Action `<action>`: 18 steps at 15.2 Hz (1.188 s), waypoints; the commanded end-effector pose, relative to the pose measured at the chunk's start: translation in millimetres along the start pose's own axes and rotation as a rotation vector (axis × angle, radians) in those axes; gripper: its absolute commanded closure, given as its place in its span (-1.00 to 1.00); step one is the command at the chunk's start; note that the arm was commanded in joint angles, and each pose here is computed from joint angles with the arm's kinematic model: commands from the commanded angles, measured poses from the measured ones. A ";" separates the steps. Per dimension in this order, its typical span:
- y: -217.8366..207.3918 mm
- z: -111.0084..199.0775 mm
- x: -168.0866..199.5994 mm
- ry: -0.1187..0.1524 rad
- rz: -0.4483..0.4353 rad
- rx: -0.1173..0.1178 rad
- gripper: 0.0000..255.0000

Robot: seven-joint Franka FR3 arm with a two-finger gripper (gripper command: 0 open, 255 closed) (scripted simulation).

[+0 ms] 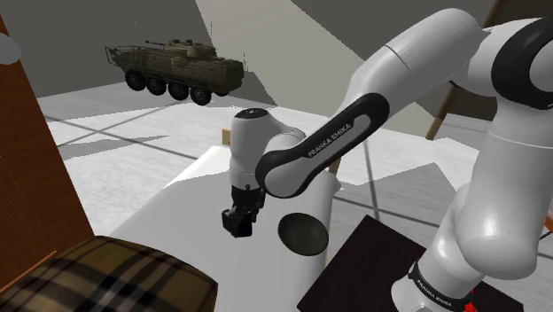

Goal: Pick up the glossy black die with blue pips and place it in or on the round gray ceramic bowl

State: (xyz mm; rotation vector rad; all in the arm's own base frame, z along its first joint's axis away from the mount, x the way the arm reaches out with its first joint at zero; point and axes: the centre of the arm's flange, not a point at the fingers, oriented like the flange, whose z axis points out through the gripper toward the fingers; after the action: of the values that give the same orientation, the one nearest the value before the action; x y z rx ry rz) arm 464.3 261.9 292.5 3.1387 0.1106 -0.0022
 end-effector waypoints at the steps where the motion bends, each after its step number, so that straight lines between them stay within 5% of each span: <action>1: 20.4 -0.3 -11.2 0.000 0.000 0.000 1.00; 18: 189.4 10.9 -111.5 0.000 0.000 0.000 1.00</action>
State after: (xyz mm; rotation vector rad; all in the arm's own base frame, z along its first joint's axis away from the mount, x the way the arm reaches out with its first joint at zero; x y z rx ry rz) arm 367.1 68.9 285.5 3.1388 0.1102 -0.0030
